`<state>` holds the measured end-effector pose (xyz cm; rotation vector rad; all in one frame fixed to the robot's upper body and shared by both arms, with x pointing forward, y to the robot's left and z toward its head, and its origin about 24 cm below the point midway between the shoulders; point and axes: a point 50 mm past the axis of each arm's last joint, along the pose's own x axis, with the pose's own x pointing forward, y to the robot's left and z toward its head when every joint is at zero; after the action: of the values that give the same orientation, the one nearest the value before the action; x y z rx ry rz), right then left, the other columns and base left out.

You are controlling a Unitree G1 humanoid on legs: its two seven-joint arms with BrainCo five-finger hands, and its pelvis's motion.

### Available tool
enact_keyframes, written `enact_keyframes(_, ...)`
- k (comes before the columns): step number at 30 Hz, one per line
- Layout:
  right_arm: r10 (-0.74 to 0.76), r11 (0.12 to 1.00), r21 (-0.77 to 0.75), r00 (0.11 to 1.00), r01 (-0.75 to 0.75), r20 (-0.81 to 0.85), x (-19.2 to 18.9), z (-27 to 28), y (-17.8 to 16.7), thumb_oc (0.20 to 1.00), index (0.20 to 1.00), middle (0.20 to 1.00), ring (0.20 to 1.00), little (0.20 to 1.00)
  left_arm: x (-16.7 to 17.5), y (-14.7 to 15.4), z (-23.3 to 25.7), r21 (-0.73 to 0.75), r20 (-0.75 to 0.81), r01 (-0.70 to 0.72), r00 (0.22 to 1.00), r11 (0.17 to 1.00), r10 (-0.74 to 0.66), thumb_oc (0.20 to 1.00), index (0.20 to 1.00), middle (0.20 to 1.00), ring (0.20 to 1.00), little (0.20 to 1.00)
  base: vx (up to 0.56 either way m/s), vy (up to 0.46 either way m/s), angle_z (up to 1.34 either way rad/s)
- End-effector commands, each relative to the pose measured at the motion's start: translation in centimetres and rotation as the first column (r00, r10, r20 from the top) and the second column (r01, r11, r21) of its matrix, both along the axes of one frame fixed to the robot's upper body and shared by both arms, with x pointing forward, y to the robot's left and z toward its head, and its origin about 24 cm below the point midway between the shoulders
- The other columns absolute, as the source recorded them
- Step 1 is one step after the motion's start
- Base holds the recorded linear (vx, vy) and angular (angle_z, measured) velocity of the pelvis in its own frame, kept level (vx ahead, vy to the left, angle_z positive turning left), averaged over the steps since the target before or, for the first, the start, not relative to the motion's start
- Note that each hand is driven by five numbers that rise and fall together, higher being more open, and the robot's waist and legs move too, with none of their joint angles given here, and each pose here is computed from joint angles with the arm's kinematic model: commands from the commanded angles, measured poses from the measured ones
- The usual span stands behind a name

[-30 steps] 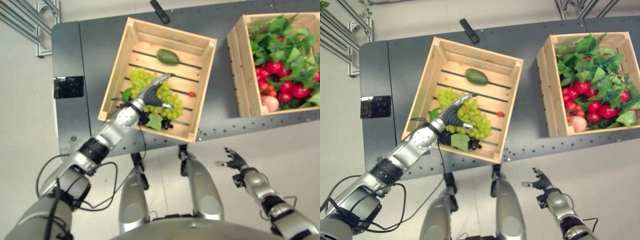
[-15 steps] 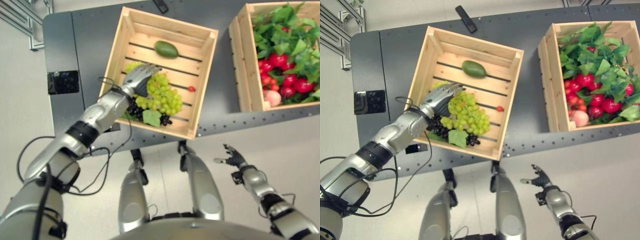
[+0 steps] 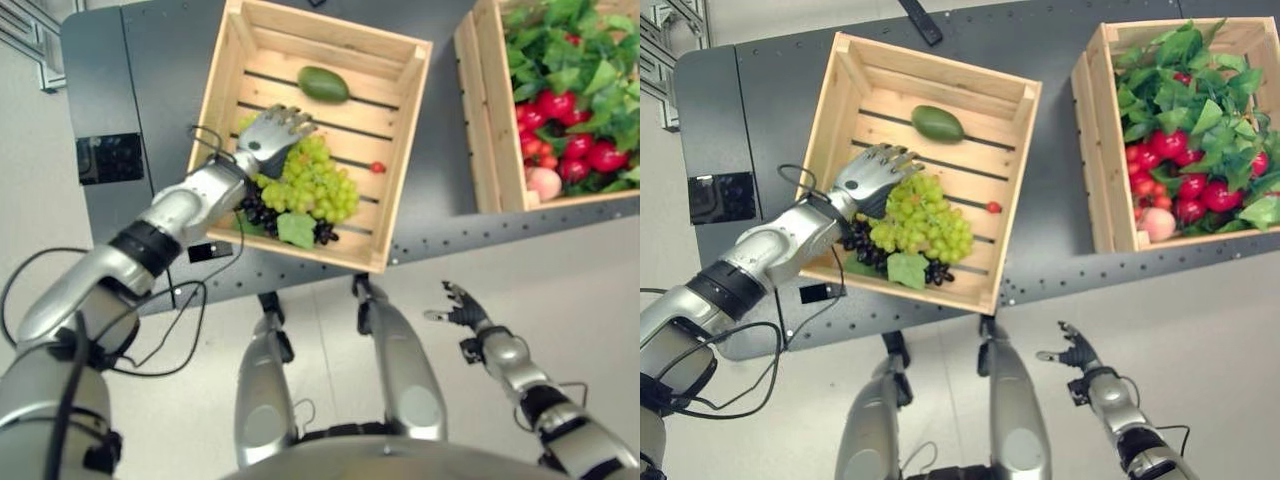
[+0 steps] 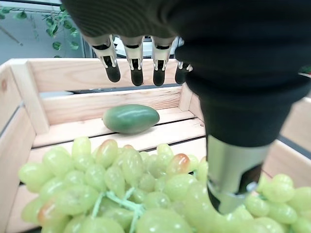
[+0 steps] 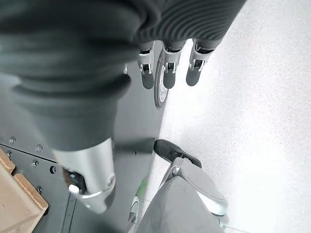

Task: Pick up the fruits from the basket on one side to the basket on the other side

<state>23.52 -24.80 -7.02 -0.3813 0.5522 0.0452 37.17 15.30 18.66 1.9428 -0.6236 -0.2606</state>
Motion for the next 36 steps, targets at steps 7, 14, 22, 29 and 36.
enact_keyframes(7,0.040,0.999,0.006,0.995,-0.040,0.089,0.4,1.8,-0.6,1.000,1.000,1.000,1.000,1.000,0.6,1.6,2.4,0.102,0.112,-0.054,0.993,0.993,0.042,1.000,1.000,1.000,1.000,1.000,0.00,-0.004,-0.04)
enact_keyframes(14,0.054,0.998,0.004,0.992,-0.055,0.114,0.6,2.4,-0.6,1.000,1.000,1.000,1.000,1.000,0.5,1.9,2.6,0.181,0.120,-0.061,0.992,0.982,0.039,1.000,1.000,1.000,1.000,1.000,0.00,-0.005,-0.03)
enact_keyframes(22,0.077,0.997,0.013,0.986,-0.080,0.150,1.1,3.2,-0.3,1.000,1.000,1.000,1.000,1.000,0.7,2.8,1.5,0.237,0.084,-0.092,0.994,0.967,0.074,1.000,1.000,1.000,1.000,1.000,0.00,0.000,0.00)
enact_keyframes(29,0.090,0.996,0.010,0.980,-0.093,0.180,1.4,3.9,-0.2,1.000,1.000,1.000,1.000,1.000,0.4,3.2,-0.7,0.308,0.014,-0.090,0.996,0.947,0.090,1.000,1.000,1.000,1.000,1.000,0.00,0.000,0.00)
enact_keyframes(36,0.094,0.995,0.004,0.974,-0.097,0.204,1.9,4.5,-0.3,1.000,1.000,1.000,1.000,1.000,0.2,3.9,-2.1,0.329,-0.033,-0.105,0.992,0.938,0.123,1.000,1.000,1.000,1.000,1.000,-0.01,0.004,-0.03)
